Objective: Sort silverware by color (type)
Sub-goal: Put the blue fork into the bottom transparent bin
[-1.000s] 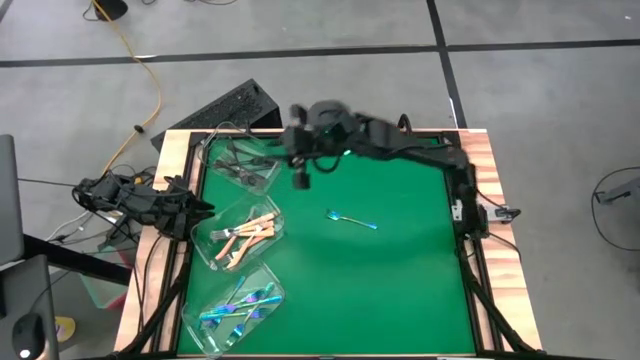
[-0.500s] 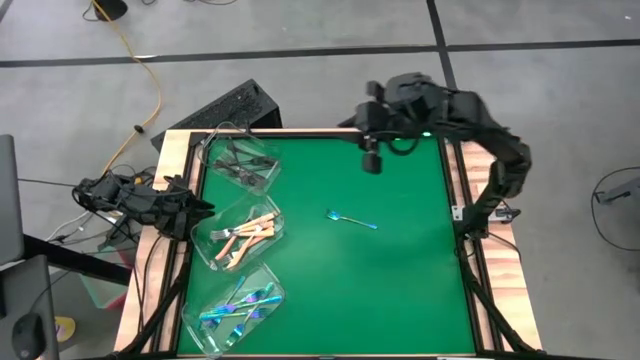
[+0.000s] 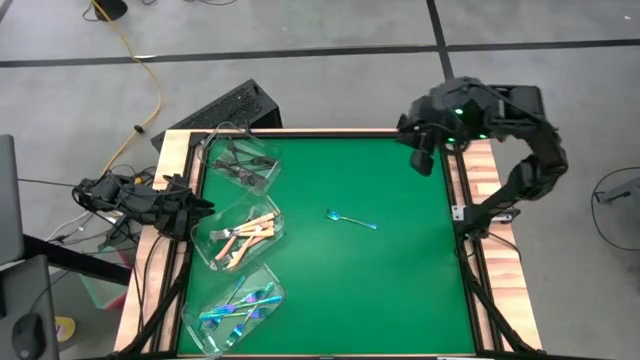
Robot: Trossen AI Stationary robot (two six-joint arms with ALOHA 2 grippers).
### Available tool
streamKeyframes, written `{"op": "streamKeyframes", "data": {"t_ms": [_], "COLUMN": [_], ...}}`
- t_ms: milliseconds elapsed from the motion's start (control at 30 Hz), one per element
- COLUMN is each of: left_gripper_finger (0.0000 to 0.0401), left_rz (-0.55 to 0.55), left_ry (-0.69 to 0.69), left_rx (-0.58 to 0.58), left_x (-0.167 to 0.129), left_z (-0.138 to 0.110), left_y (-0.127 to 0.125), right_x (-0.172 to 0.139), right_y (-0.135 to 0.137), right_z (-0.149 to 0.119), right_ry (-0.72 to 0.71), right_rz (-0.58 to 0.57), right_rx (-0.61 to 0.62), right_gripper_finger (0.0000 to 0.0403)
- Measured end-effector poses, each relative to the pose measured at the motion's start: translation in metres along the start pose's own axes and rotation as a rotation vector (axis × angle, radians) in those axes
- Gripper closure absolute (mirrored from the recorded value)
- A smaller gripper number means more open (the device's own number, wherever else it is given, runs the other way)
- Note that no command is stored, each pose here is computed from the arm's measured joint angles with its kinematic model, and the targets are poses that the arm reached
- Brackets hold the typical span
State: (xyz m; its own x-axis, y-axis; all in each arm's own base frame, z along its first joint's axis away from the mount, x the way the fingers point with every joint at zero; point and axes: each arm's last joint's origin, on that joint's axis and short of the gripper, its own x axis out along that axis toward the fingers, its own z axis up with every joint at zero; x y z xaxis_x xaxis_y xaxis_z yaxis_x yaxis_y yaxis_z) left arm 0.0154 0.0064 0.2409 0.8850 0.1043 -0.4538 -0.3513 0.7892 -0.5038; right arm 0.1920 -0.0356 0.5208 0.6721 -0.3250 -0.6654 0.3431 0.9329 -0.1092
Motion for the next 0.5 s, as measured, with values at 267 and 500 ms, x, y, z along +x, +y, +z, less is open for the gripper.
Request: {"op": "streamKeyframes", "data": {"t_ms": [267,500], "left_gripper_finger": [0.0273,0.0273], "left_rz": [0.011,0.014], "left_ry": [-0.011,-0.014], "left_rx": [0.0,0.0], "left_x": [0.0,0.0], "left_z": [0.0,0.0], "left_y": [0.0,0.0], "right_x": [-0.022,0.012], "right_y": [0.002,0.019], "right_z": [-0.053,-0.106], "right_ry": [-0.003,0.117], "right_rz": [-0.161,-0.163], "right_rx": [0.155,0.285], "right_gripper_finger": [0.0266,0.0266]}}
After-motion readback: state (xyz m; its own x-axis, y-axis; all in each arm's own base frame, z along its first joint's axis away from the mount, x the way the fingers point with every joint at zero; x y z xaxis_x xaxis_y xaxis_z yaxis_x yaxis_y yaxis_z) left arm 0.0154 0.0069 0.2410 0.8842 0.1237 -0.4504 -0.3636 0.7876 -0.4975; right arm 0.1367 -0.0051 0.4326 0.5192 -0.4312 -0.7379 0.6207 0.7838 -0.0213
